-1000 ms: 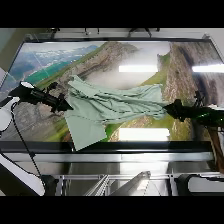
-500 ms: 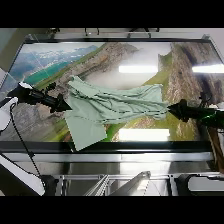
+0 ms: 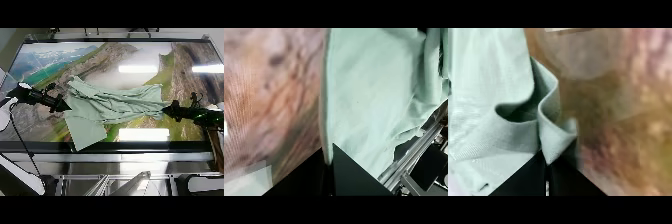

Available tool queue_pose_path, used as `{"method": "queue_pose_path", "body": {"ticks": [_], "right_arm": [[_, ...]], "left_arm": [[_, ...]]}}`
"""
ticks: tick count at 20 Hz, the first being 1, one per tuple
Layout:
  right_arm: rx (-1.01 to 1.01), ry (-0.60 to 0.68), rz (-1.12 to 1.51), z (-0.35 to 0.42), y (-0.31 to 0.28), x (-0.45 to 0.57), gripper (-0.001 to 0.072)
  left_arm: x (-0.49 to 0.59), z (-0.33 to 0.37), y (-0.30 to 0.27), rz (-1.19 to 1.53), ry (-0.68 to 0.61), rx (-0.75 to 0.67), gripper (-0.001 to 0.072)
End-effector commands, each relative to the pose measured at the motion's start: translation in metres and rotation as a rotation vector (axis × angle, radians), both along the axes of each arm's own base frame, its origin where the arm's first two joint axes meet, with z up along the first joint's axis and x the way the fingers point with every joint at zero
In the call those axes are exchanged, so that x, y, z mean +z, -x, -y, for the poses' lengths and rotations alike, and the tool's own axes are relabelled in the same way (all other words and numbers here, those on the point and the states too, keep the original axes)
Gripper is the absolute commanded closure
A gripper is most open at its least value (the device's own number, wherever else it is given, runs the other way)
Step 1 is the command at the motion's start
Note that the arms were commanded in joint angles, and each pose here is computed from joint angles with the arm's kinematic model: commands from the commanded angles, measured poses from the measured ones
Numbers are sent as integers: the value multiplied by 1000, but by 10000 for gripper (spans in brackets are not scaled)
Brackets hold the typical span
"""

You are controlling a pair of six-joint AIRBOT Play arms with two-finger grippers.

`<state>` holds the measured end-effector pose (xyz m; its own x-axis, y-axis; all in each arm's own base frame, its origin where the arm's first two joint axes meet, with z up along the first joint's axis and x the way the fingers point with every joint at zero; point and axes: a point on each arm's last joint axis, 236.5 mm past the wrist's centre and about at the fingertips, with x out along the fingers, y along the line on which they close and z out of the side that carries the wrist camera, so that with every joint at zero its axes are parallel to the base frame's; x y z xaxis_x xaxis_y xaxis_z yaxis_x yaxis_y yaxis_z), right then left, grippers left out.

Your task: Fold the shirts.

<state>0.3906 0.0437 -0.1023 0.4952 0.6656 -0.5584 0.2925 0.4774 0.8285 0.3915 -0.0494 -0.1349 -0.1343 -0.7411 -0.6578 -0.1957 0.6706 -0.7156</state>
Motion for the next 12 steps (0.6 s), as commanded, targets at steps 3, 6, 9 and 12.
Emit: {"method": "queue_pose_path", "body": {"ticks": [3,6,9,12], "right_arm": [[177,-280,322,-19,5,155,698],[130,-282,724,13,22,315,698],[-33,-263,1220,40,72,487,698],[-91,-89,1437,25,122,562,698]], "left_arm": [[135,16,-5,201,359,-11,689],[290,5,-8,563,632,63,689],[500,-38,35,1160,1028,204,688],[610,-71,122,1528,1224,236,688]]}}
